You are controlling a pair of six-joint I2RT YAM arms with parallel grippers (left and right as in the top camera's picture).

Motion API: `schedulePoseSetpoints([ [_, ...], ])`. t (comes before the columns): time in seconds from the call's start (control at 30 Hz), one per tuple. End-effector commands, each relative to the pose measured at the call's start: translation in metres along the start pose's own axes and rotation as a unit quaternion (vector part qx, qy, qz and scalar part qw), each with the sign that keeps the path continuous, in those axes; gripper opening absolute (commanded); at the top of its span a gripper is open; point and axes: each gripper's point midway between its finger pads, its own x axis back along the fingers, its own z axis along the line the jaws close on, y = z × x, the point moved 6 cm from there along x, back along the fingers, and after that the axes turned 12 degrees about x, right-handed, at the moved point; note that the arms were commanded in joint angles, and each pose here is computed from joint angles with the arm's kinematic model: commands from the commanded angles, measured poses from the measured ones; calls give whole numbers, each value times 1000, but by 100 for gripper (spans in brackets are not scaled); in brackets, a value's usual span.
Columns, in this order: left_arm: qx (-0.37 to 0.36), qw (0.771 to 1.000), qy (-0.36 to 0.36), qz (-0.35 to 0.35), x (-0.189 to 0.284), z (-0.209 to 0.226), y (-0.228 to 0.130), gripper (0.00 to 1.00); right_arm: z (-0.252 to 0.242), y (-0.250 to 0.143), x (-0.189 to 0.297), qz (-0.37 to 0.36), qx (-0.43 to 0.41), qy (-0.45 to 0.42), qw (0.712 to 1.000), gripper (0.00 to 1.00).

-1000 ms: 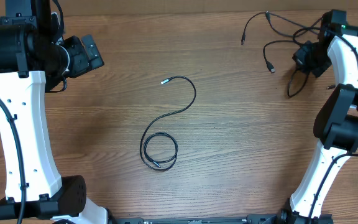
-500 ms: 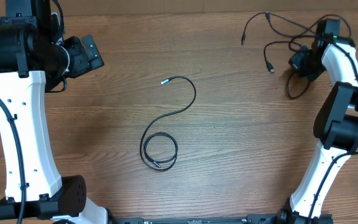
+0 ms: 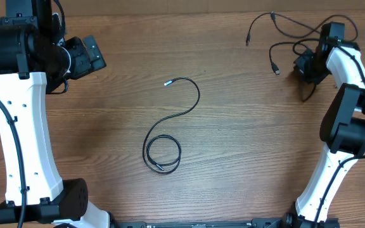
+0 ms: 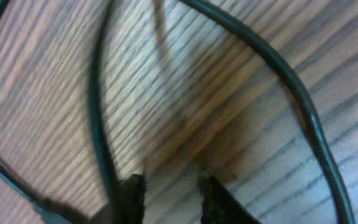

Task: Untangle cables

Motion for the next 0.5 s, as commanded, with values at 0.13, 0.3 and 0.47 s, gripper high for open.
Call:
schedulePoseSetpoints([
  [0.13, -13, 1000, -2, -2, 1, -2, -1, 100, 7, 51, 62, -68, -8, 16, 998, 76],
  [0.3, -13, 1000, -2, -2, 1, -2, 0, 100, 17, 68, 103, -101, -5, 28, 995, 86],
  [0.47, -13, 1000, -2, -2, 1, -2, 0, 99, 20, 73, 117, -111, -4, 32, 993, 55],
])
